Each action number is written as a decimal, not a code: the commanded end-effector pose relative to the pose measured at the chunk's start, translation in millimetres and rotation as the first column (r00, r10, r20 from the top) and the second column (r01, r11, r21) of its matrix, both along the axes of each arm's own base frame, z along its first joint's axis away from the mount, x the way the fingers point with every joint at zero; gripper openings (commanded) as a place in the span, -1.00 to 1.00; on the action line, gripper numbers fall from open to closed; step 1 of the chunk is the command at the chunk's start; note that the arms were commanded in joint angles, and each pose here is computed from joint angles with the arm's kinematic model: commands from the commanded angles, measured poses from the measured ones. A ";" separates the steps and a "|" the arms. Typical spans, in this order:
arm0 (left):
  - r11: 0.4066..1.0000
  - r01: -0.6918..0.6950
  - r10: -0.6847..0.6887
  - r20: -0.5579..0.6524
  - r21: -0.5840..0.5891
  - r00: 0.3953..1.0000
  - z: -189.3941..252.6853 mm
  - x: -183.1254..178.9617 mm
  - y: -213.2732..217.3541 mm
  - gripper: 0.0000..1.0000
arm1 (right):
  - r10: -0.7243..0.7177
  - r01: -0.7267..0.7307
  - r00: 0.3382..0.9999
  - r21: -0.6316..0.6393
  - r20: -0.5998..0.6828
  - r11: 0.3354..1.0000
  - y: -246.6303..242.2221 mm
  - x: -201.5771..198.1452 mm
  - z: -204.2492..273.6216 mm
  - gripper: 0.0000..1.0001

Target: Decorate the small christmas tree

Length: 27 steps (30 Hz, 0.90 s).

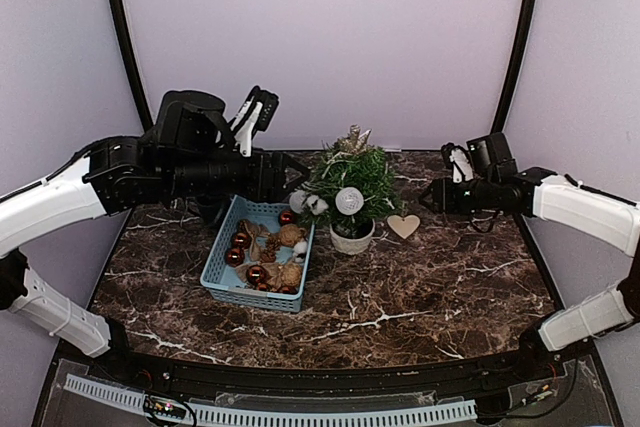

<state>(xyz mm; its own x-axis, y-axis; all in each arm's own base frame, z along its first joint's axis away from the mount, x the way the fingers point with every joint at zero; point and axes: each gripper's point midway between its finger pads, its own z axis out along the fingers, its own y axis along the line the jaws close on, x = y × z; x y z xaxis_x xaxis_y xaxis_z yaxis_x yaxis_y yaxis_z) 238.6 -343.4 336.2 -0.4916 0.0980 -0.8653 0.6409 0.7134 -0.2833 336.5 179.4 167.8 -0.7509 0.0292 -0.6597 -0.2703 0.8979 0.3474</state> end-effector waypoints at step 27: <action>0.973 -0.223 0.232 -0.285 0.062 0.930 -100.4 36.1 84.8 0.33 | -0.173 0.146 0.954 0.126 0.243 0.981 -40.3 -30.1 102.3 0.17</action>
